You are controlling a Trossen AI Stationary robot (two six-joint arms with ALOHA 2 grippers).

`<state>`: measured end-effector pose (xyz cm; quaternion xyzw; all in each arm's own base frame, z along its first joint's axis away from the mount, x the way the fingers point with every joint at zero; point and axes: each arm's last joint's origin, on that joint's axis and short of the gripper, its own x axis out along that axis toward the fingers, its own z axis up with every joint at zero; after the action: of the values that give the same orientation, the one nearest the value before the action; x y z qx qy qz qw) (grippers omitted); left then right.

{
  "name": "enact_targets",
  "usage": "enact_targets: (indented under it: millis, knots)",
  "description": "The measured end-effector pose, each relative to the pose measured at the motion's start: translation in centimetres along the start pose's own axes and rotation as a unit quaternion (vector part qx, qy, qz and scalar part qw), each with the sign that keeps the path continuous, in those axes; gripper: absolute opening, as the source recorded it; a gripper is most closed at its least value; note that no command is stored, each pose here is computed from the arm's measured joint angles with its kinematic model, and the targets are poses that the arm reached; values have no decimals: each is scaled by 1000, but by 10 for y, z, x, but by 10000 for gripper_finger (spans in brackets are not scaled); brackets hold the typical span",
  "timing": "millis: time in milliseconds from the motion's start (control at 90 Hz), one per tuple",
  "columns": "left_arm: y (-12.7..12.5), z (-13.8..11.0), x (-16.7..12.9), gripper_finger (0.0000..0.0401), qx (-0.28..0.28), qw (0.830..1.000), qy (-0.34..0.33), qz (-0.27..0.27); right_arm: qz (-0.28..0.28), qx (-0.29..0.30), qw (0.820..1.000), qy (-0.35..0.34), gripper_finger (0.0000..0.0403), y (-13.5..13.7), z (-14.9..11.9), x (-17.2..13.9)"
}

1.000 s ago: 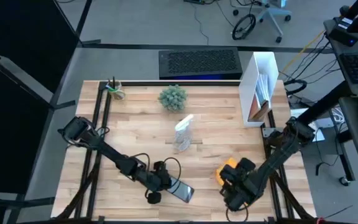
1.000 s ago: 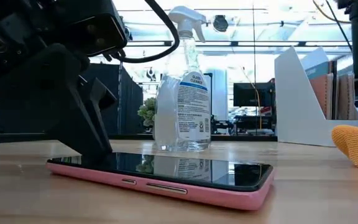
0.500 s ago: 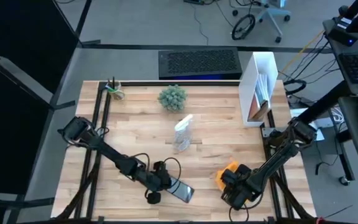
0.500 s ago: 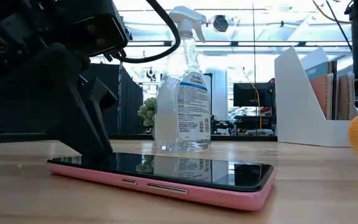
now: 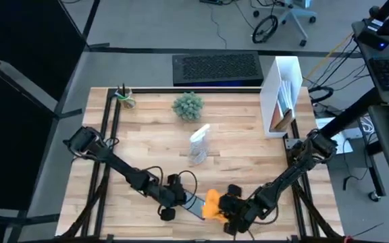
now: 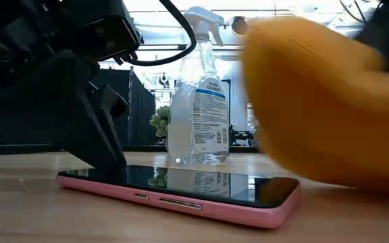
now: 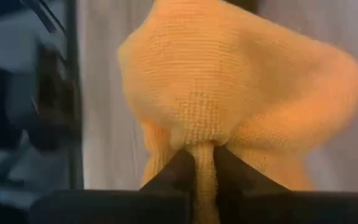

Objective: Apply microfiber cloth
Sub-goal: Wipe the front of the pink phone with the orange microfiber cloth

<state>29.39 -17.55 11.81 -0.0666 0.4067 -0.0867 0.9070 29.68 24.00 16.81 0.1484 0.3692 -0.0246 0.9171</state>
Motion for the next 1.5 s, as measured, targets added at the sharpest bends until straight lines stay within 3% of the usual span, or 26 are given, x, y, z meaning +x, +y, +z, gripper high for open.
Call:
enact_targets:
  millis: [222, 444, 800, 933, 1256, 1500]
  knots:
    - [0, 0, 0, 47, 0, 1000, -1, 1, -1, -30, 998, -48, 5, -15, 21, 40]
    - [3, -1, 0, 47, -16, 1000, 2, 20, 6, -5, 1000, -2, 5, -29, 9, 73]
    - [8, -7, 0, 47, -13, 999, 23, 37, 20, 29, 994, 103, 5, -8, -28, 58]
    - [8, -7, 0, 47, -13, 999, 22, 36, 16, 34, 994, 103, 5, -4, -33, 55]
    - [-1, 12, -2, 47, 0, 1000, -8, 25, 18, -10, 996, 83, 4, -23, -13, 67]
    - [-7, 27, -5, 47, 47, 998, -30, 16, 12, -44, 997, 55, 4, -38, 3, 77]
